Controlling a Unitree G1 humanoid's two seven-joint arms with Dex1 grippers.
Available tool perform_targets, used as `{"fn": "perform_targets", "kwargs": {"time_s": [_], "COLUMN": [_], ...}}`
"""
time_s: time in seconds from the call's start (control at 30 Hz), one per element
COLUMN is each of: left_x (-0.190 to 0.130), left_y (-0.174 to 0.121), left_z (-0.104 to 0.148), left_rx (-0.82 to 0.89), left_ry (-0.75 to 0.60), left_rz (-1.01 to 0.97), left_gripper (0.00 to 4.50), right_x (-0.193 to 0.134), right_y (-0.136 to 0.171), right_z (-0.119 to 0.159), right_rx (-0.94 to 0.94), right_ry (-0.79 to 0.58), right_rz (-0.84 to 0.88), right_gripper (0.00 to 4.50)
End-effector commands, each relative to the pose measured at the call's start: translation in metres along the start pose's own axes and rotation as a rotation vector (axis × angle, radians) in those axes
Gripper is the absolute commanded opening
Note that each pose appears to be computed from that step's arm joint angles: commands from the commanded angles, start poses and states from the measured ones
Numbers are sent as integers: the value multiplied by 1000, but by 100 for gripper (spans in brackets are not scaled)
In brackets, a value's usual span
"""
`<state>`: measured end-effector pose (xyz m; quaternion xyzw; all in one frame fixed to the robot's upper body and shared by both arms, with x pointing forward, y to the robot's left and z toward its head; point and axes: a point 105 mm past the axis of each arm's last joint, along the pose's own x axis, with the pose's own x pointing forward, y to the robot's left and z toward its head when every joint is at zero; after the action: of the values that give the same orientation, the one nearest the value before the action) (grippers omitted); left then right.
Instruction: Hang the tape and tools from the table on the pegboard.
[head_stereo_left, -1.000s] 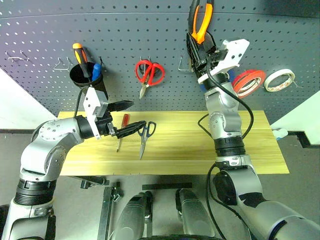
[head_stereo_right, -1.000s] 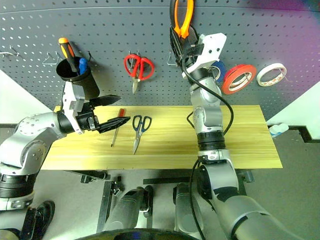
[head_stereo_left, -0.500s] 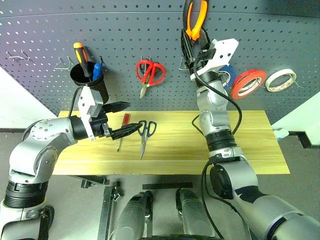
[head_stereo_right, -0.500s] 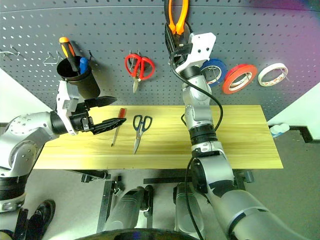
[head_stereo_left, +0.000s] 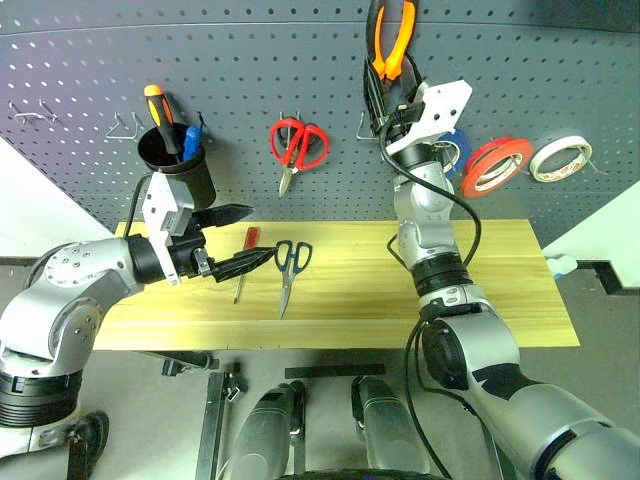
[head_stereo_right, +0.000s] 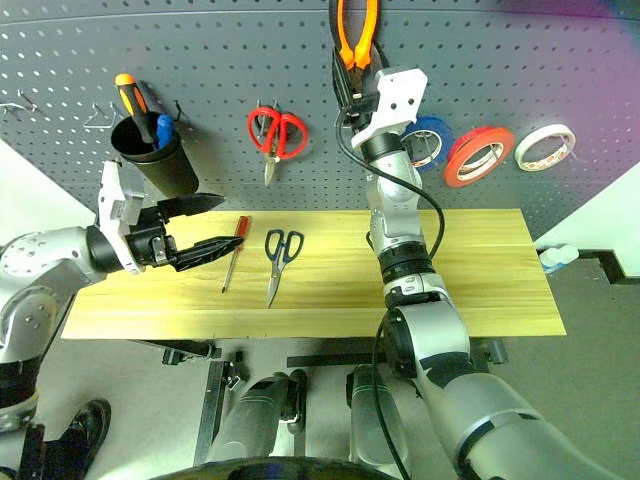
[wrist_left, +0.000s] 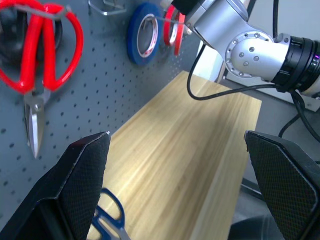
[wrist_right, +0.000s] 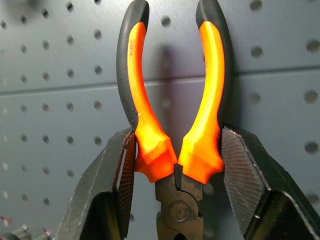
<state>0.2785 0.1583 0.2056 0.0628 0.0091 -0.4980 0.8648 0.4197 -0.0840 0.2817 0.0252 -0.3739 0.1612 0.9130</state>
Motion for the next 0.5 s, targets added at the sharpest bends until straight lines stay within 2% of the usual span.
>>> {"fn": "perform_targets", "kwargs": {"time_s": [0.03,0.5], "left_x": [-7,-15], "left_y": [-5,-6], "left_z": [14,18], "left_rx": [50,46], "left_ry": [-12,0], "left_rz": [-3,19], "left_gripper": [450,450], "right_x": [9,-11], "right_y": [4,1], "right_z": [16,-16], "right_rx": [-20,-61], "right_ry": [-74,32], "right_rz": [11,-27], "right_gripper": [213,213]}}
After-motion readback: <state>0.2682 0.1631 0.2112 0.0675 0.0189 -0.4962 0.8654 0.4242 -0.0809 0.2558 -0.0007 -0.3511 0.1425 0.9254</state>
